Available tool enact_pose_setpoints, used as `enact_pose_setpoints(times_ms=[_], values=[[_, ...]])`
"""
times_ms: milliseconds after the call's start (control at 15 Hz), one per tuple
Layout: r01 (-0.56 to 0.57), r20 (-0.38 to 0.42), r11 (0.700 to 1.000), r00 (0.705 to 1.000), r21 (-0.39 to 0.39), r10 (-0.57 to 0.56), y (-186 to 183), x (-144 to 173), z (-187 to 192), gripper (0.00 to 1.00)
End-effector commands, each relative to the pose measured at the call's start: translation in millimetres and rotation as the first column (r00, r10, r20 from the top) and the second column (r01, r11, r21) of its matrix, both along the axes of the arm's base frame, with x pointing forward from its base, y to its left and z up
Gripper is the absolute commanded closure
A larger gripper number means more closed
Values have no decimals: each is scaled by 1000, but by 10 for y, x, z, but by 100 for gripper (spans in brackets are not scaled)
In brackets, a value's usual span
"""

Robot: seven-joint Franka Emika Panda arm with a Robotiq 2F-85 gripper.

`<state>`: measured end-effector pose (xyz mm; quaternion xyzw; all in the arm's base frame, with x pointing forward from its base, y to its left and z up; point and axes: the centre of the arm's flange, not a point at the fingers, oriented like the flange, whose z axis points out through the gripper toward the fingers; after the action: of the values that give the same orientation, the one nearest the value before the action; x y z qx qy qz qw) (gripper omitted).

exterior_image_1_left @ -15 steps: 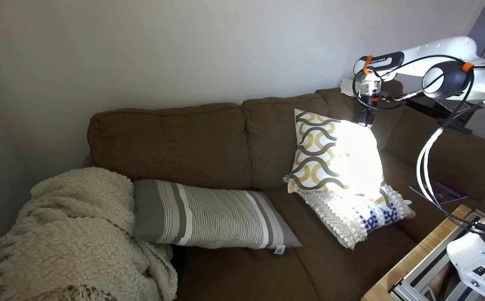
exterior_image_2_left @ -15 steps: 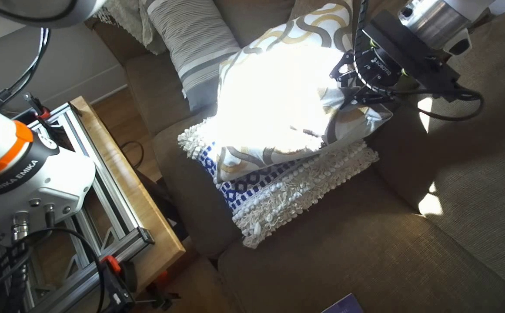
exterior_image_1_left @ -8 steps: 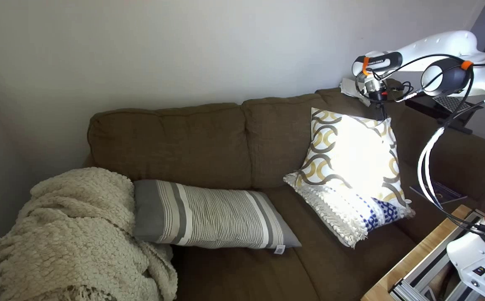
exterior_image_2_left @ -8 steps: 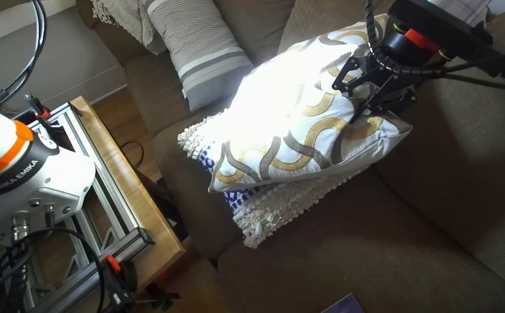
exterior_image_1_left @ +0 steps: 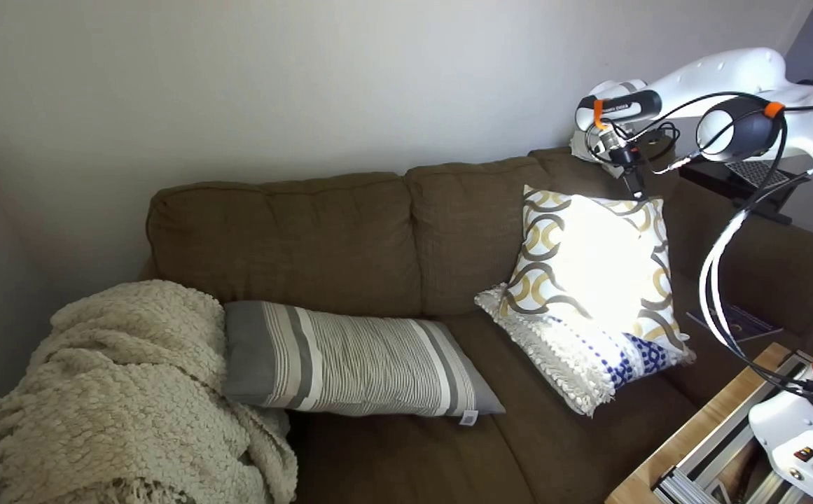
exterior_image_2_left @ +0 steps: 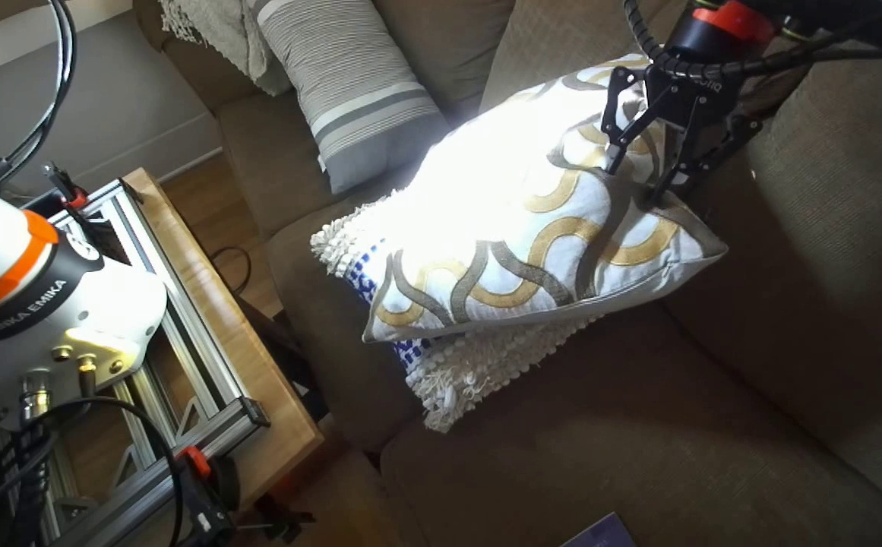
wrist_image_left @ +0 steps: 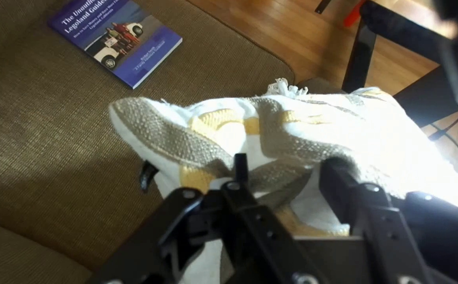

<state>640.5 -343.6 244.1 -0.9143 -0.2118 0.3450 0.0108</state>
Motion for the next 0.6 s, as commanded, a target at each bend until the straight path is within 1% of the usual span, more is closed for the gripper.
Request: enact_pose_setpoints(times_ms=[0,133,267,333,400,533], values=[[98,64,995,993,21,-99,366,33,228,16],[175,116,983,977,50,-180,670,64,315,1],[234,177,969,953,79,-245,980,131,318,0],[287,198,954,933,91,-300,1137,188,256,0],[314,214,945,921,92,-327,1276,250,191,0],[365,271,929,890,63,-368,1559,357,-20,0]])
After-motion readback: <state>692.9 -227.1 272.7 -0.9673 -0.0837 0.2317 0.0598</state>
